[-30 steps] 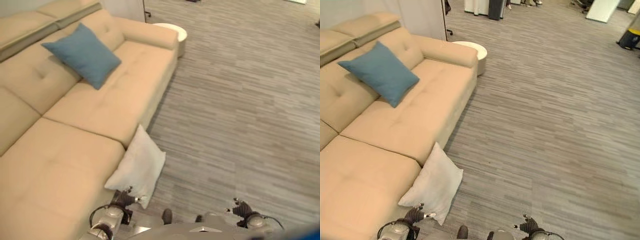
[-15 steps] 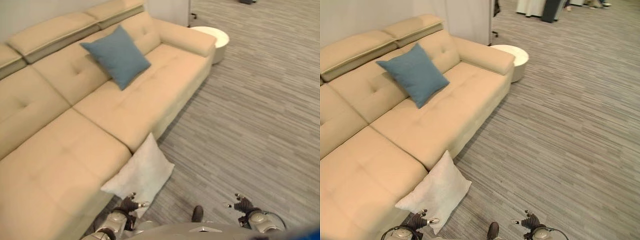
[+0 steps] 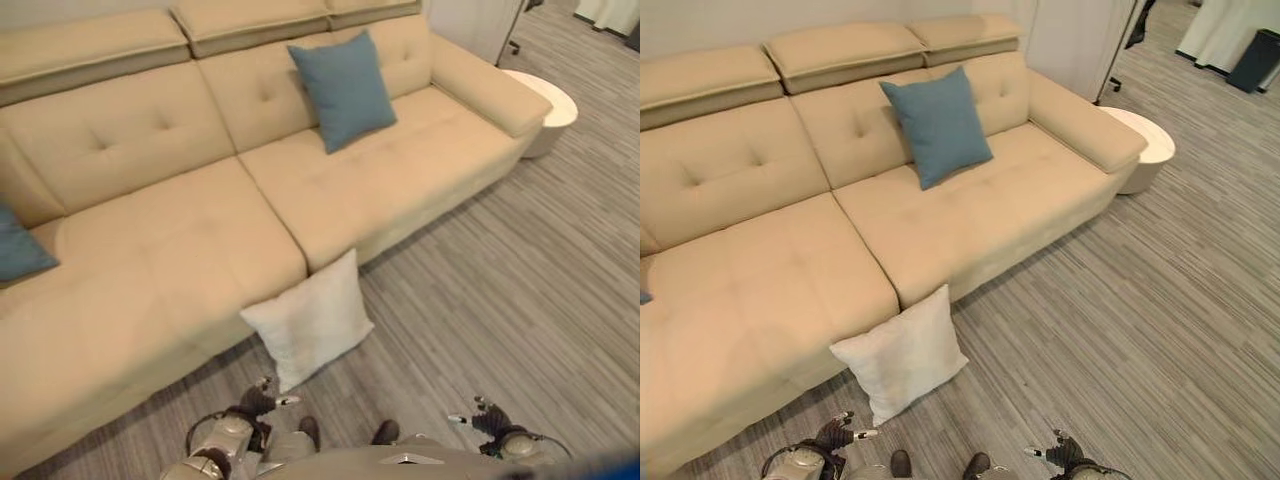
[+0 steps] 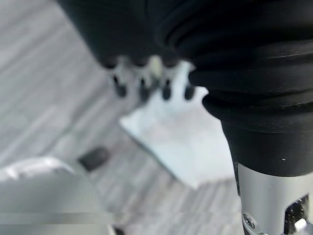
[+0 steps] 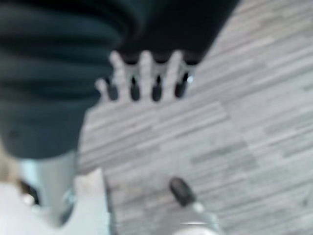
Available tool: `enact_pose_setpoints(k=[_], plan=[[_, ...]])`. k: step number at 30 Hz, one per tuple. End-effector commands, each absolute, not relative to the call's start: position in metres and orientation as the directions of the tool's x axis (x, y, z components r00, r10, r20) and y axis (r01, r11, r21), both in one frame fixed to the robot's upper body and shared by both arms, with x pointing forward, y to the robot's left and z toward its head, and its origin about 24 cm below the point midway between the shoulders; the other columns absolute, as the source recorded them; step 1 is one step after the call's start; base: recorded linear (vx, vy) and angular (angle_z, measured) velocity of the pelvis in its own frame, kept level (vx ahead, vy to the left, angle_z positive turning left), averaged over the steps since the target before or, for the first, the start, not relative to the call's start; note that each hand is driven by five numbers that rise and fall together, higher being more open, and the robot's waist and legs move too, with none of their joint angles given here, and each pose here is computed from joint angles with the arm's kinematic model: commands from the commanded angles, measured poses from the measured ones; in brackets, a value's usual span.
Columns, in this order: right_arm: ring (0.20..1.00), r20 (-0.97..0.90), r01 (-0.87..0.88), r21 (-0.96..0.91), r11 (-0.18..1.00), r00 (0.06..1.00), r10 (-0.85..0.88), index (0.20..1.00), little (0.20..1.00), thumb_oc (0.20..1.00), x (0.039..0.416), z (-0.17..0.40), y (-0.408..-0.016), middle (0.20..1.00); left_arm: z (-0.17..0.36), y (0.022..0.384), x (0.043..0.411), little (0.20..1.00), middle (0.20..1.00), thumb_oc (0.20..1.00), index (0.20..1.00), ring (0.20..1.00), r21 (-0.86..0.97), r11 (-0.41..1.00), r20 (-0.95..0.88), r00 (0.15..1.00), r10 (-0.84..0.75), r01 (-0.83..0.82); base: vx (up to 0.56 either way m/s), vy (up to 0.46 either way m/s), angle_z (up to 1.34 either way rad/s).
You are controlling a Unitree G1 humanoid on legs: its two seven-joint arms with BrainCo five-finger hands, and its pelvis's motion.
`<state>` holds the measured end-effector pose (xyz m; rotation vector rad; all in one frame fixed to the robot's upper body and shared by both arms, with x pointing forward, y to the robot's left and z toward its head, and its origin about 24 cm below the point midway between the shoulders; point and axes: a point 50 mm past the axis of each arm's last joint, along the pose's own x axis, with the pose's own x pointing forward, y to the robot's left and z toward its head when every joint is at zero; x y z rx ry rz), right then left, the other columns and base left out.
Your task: Pick up all the scattered cushions and arrange them neatly on the sofa.
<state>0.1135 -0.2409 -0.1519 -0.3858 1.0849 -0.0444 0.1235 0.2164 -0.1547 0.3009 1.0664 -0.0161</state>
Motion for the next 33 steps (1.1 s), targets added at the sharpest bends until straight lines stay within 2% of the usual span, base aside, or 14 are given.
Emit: enact_pose_setpoints(k=[1, 8, 14, 24, 27, 33], plan=[[1.000, -0.820, -0.176, -0.329, 0.928, 0.540, -0.189, 1.000, 1.000, 1.000, 0.136, -0.146, -0.234, 1.000, -0.150, 0.222, 0.135, 1.000, 1.000, 1.000, 1.000, 1.000, 0.255, 0.954, -0.847, 0.512, 0.143, 0.156, 0.05, 0.117, 0.46], [1.000, -0.803, -0.219, -0.321, 0.921, 0.578, -0.143, 1.000, 1.000, 1.000, 0.148, -0.143, -0.225, 1.000, -0.148, 0.223, 0.141, 1.000, 1.000, 1.000, 1.000, 1.000, 0.265, 0.951, -0.832, 0.537, 0.140, 0.163, 0.14, -0.031, 0.66], [1.000, -0.824, -0.266, -0.339, 0.902, 0.547, -0.148, 1.000, 1.000, 1.000, 0.135, -0.147, -0.229, 1.000, -0.150, 0.226, 0.133, 1.000, 1.000, 1.000, 1.000, 1.000, 0.261, 0.955, -0.840, 0.521, 0.153, 0.139, 0.09, -0.130, 0.84], [1.000, -0.807, -0.184, -0.344, 0.921, 0.559, -0.190, 1.000, 1.000, 1.000, 0.133, -0.143, -0.239, 1.000, -0.146, 0.221, 0.147, 1.000, 1.000, 1.000, 1.000, 1.000, 0.262, 0.952, -0.820, 0.556, 0.133, 0.159, -0.03, -0.048, 0.88], [1.000, -0.803, -0.210, -0.329, 0.920, 0.575, -0.156, 1.000, 1.000, 1.000, 0.141, -0.143, -0.229, 1.000, -0.149, 0.227, 0.134, 1.000, 1.000, 1.000, 1.000, 1.000, 0.268, 0.954, -0.837, 0.523, 0.160, 0.137, 0.17, 0.225, -0.44], [1.000, -0.773, -0.226, -0.328, 0.917, 0.623, -0.123, 1.000, 1.000, 1.000, 0.157, -0.138, -0.220, 1.000, -0.146, 0.232, 0.139, 1.000, 1.000, 1.000, 1.000, 1.000, 0.282, 0.950, -0.823, 0.543, 0.166, 0.137, 0.05, 0.102, -0.33]])
